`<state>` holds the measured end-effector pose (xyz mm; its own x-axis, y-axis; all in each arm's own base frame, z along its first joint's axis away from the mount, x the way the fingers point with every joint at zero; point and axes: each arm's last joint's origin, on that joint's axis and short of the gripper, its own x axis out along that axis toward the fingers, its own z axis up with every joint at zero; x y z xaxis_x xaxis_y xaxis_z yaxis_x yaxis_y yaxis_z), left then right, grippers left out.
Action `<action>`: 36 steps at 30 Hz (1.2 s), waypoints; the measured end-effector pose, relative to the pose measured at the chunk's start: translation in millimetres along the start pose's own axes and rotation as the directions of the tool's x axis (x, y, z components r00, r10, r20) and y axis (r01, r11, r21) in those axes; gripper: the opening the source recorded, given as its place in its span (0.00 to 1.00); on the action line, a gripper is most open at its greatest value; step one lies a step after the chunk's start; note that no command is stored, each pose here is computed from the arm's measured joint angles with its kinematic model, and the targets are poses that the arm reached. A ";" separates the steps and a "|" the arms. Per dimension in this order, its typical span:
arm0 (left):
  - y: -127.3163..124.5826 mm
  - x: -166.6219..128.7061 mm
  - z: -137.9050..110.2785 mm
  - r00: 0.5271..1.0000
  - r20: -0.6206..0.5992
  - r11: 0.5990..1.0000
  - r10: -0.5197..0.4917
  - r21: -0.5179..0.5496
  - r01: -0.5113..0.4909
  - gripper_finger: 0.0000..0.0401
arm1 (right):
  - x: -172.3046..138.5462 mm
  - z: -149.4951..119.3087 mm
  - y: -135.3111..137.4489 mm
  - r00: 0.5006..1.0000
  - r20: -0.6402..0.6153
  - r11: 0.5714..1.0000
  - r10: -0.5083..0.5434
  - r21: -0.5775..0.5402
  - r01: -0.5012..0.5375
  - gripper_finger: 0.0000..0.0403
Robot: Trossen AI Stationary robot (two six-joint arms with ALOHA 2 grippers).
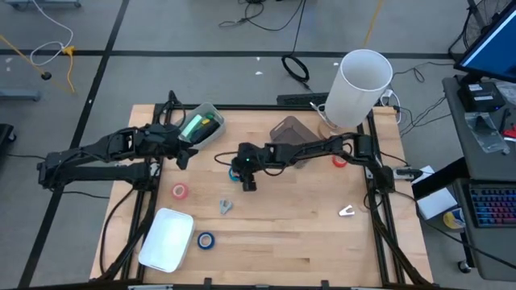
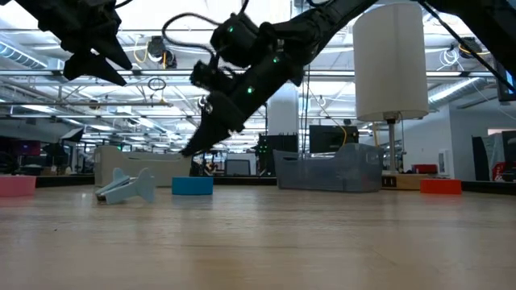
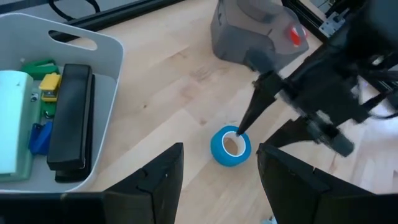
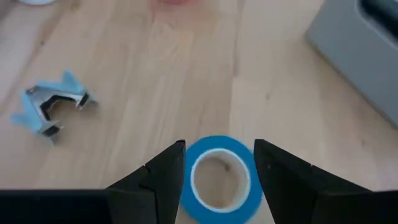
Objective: Pick and place Stapler, Stapler remover, tape
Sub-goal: Put the light blue tape into the black bin
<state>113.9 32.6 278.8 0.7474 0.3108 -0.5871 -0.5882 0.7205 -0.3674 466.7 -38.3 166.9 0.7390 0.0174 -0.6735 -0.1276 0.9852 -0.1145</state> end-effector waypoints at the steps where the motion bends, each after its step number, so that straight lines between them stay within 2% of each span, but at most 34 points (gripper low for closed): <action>1: 0.0 0.0 0.0 1.000 0.000 1.000 0.000 0.000 0.000 0.52 | 0.4 -1.5 0.2 0.999 -0.032 1.000 0.009 0.012 -0.009 0.46; 3: 0.0 0.0 0.0 1.000 0.000 1.000 0.000 0.000 0.000 0.52 | 1.4 -5.4 2.0 0.996 -0.081 1.000 0.026 0.014 -0.025 0.46; 5: 0.0 0.1 0.0 1.000 -0.001 1.000 0.000 0.001 0.000 0.52 | 7.2 -4.6 2.3 0.998 -0.060 1.000 0.021 0.006 -0.021 0.46; 13: 0.4 0.0 0.2 1.000 0.008 1.000 0.013 0.011 -0.013 0.52 | 17.7 -17.7 8.3 0.989 -0.129 0.997 0.065 0.048 -0.059 0.46; 19: 0.4 0.0 0.2 1.000 0.008 1.000 0.014 0.010 -0.014 0.52 | 21.6 -21.7 11.9 0.986 -0.153 0.995 0.071 0.076 -0.060 0.42; 25: 0.4 0.1 0.2 1.000 0.008 1.000 0.014 0.005 -0.014 0.52 | 21.2 -24.4 11.7 0.981 -0.181 0.990 0.072 0.135 -0.048 0.33; 31: 0.4 0.0 0.2 1.000 0.008 1.000 0.015 0.004 -0.015 0.52 | 21.0 -25.5 13.4 0.977 -0.185 0.972 0.110 0.228 -0.066 0.17; 36: 0.4 0.1 0.2 1.000 0.008 1.000 0.014 0.002 -0.014 0.52 | 21.0 -25.7 13.6 0.976 -0.186 0.969 0.112 0.240 -0.065 0.06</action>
<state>113.8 33.1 278.7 0.7413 0.3260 -0.5867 -0.5982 0.7173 -0.3572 463.5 -28.9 132.5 0.5845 0.0954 -0.8058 -0.0132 0.9941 0.1081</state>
